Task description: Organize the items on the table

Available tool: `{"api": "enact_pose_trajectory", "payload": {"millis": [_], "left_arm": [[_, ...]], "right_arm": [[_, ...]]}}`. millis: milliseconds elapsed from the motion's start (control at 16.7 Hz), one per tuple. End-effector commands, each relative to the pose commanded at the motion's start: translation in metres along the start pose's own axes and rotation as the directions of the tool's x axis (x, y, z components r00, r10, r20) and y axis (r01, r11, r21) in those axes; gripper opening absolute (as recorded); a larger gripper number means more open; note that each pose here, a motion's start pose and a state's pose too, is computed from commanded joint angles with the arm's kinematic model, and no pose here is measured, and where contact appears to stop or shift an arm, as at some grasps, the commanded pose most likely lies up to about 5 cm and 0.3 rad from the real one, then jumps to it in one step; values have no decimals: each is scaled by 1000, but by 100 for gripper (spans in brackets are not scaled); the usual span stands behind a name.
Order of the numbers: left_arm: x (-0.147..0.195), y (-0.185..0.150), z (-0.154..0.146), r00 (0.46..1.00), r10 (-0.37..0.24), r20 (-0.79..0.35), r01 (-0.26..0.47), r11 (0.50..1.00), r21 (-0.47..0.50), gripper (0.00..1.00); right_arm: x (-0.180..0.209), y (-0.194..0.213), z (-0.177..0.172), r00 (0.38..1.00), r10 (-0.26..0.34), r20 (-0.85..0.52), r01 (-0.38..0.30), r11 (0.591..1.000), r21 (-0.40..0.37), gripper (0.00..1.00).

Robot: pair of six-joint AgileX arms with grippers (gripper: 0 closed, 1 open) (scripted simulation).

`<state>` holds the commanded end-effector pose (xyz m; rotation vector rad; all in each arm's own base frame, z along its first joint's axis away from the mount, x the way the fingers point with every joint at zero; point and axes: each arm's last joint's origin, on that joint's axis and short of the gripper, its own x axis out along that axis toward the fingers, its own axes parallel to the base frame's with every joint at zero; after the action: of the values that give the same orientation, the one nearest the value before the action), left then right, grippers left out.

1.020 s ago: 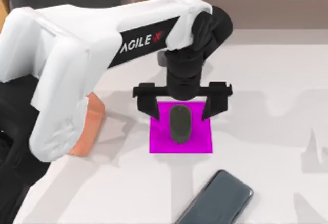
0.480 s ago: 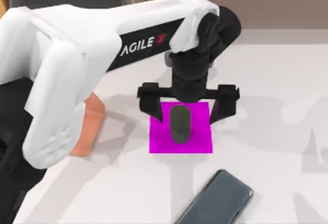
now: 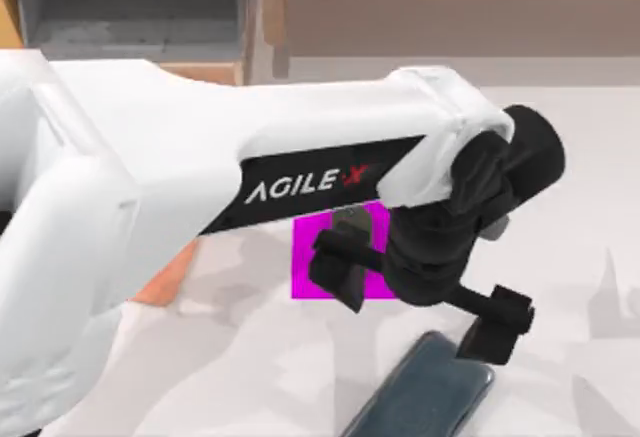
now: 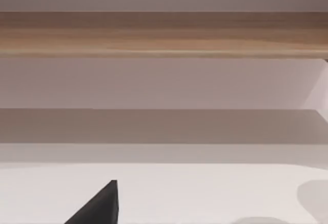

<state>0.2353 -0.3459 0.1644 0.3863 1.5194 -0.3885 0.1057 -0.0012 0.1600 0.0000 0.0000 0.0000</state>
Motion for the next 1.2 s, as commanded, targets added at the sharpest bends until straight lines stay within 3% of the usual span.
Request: {"api": "enact_pose_trajectory", "payload": {"millis": [180, 360, 720, 1200], "left_arm": [[-8, -21, -33, 1000, -2, 6, 1, 989, 146, 100], [-12, -29, -50, 1000, -5, 13, 2, 976, 217, 100], [-7, -29, -49, 1000, -4, 11, 1, 976, 218, 100], [57, -30, -49, 1000, -5, 13, 2, 975, 220, 100]], "right_arm": [[0, 0, 0, 1000, 0, 0, 0, 1000, 0, 100], [0, 0, 0, 1000, 0, 0, 0, 1000, 0, 100], [0, 0, 0, 1000, 0, 0, 0, 1000, 0, 100], [0, 0, 0, 1000, 0, 0, 0, 1000, 0, 100]]}}
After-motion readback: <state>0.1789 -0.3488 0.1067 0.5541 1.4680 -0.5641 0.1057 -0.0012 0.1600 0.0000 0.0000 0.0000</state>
